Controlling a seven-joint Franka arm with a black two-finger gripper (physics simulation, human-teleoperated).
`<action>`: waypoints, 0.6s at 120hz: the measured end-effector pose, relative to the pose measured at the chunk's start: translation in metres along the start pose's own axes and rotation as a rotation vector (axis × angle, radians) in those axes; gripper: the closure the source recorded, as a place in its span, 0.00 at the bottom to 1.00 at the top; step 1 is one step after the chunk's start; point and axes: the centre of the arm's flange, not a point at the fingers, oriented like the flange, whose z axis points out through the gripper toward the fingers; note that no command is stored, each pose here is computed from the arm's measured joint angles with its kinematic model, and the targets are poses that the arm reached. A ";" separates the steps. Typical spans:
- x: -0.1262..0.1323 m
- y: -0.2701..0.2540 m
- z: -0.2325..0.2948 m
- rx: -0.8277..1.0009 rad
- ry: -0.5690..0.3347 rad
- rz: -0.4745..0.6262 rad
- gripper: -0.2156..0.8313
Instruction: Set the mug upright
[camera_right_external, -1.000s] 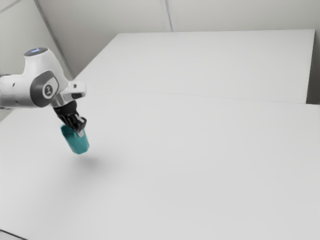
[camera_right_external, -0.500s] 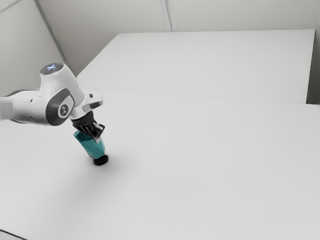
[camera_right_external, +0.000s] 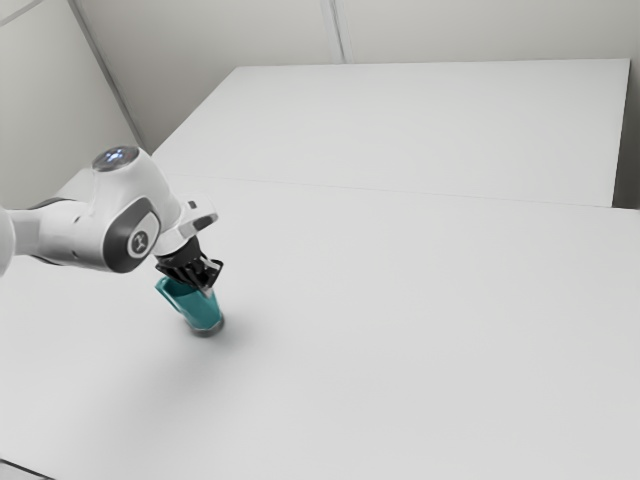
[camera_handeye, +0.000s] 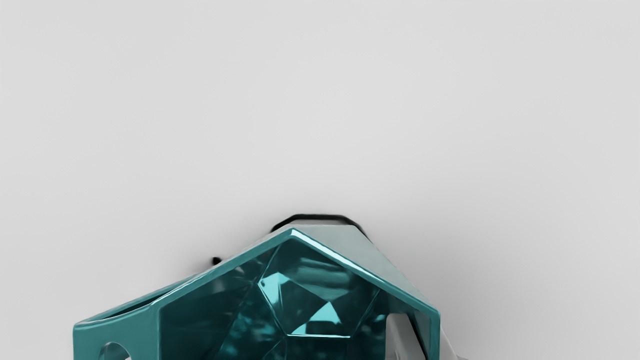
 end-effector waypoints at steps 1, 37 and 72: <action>0.000 0.000 0.000 0.000 0.000 -0.002 0.95; 0.004 0.010 -0.008 -0.016 0.027 -0.043 0.69; 0.033 0.015 -0.064 -0.069 0.072 -0.102 0.37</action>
